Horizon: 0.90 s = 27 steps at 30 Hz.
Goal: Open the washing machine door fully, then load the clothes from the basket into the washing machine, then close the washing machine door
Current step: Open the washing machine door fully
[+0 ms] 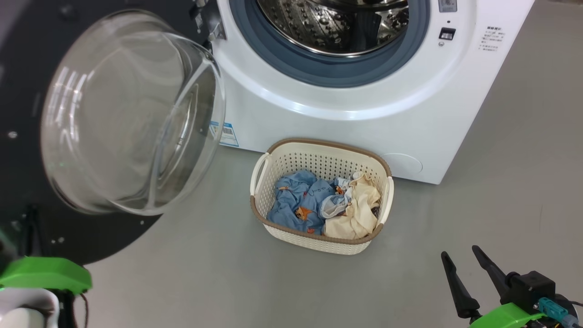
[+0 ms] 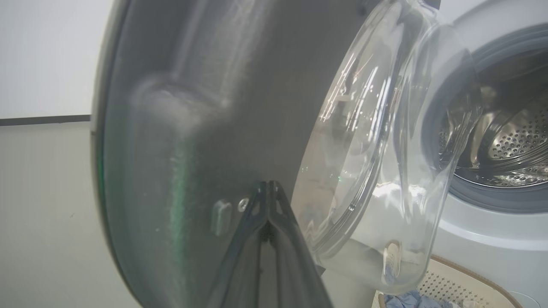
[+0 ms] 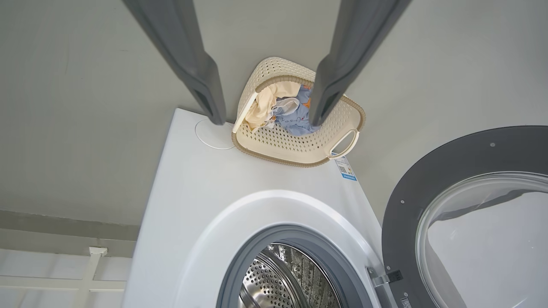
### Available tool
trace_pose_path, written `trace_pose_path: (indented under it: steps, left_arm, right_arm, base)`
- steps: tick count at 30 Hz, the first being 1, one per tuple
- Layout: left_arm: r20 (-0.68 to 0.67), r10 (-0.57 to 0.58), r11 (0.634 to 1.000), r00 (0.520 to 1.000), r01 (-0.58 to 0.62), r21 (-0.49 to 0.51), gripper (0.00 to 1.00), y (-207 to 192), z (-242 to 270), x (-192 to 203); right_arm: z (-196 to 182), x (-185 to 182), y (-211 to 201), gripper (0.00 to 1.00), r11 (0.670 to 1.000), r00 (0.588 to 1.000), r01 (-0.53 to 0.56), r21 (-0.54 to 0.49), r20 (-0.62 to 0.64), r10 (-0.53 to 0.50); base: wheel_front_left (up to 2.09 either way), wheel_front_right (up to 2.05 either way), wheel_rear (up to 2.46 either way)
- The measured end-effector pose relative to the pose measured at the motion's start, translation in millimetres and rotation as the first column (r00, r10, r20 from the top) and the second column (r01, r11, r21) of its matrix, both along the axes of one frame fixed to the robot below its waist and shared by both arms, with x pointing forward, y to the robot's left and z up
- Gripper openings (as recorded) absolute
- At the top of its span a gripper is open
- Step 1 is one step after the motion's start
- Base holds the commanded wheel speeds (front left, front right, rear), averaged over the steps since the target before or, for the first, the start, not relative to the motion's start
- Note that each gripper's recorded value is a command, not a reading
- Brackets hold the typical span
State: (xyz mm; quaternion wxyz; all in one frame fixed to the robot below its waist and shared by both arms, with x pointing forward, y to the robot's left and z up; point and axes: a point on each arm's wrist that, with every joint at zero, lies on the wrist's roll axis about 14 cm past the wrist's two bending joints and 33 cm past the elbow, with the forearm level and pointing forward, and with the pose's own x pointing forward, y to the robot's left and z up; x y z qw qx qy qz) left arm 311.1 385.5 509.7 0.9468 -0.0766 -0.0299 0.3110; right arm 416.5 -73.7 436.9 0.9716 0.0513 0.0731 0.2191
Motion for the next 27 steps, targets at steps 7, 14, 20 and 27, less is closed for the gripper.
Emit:
trace_pose_path:
  steps: [7, 14, 20, 27]
  left_arm:
    - [-0.021, 0.057, 0.998, 0.998, -0.057, -0.009, 0.00, 24, -4, 6]
    - [-0.026, 0.095, 0.995, 0.995, -0.096, -0.025, 0.00, 40, -6, 11]
    - [-0.029, 0.124, 0.992, 0.992, -0.125, -0.034, 0.00, 51, -9, 12]
    - [-0.039, 0.138, 0.990, 0.990, -0.139, -0.021, 0.00, 58, -10, 13]
  right_arm:
    - [-6, 7, -6, 1.00, 1.000, 1.000, 0.001, -0.017, -0.007, -0.001]
    - [-9, 11, -8, 1.00, 1.000, 1.000, 0.002, -0.022, -0.011, -0.002]
    - [-14, 13, -12, 1.00, 1.000, 1.000, 0.007, -0.028, -0.019, -0.008]
    - [-15, 16, -15, 1.00, 0.999, 1.000, 0.017, -0.028, -0.020, -0.018]
  base:
    - [0.00, 0.00, 0.00]
    - [0.00, 0.00, 0.00]
    - [0.00, 0.00, 0.00]
    - [0.00, 0.00, 0.00]
